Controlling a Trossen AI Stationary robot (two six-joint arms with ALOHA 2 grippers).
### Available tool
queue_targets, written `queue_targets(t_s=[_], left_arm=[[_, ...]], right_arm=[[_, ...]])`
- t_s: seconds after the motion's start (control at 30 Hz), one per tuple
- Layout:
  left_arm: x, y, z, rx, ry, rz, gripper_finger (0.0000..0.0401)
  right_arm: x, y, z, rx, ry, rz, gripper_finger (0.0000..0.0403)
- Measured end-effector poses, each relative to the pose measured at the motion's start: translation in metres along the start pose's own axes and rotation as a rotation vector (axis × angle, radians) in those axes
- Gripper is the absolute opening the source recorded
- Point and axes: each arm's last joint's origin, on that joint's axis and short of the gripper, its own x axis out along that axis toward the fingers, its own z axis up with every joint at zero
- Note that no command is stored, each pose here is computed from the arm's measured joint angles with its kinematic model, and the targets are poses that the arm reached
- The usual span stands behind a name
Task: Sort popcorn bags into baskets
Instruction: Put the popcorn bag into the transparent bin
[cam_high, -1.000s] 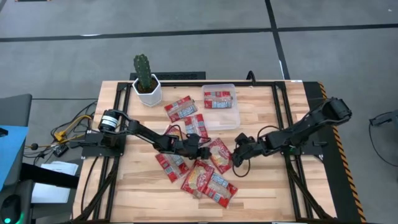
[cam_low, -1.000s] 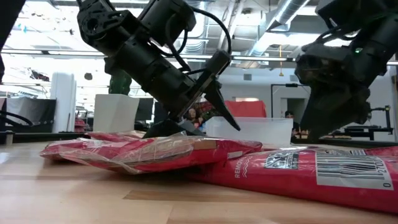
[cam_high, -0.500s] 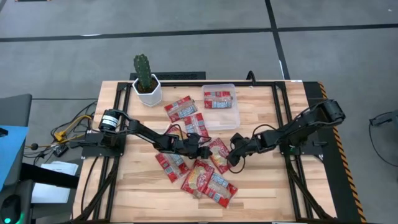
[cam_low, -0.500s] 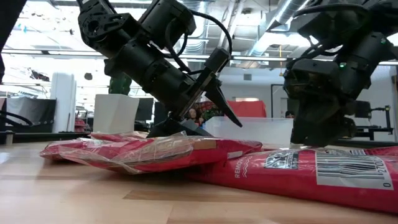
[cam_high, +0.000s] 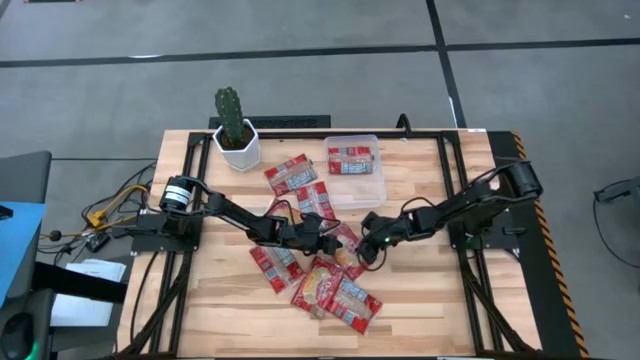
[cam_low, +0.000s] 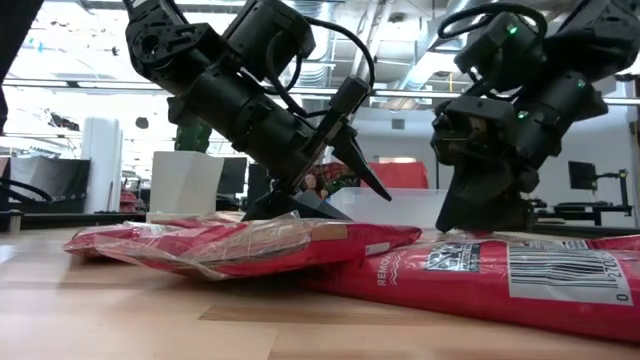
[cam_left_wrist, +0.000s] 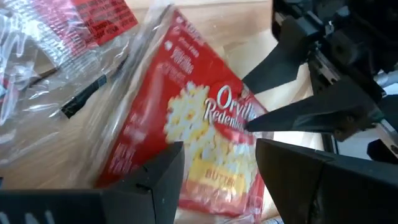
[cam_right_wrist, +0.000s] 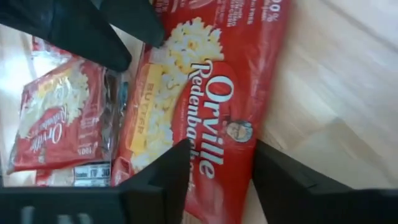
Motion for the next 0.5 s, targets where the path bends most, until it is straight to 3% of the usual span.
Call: queue_targets(t_s=[0.33,0.5], left_arm=[[0.001,0.0,0.003,0.06,-0.004,-0.01,0.0189],[-0.001,-0.003,0.017,0.105,0.069,-0.064,0.0189]], right_arm=[[0.01,-0.002,0.002,0.005,0.004,0.047,0.0063],[0.006,-0.002,0.007,0.002,0.014,0.066,0.0013]])
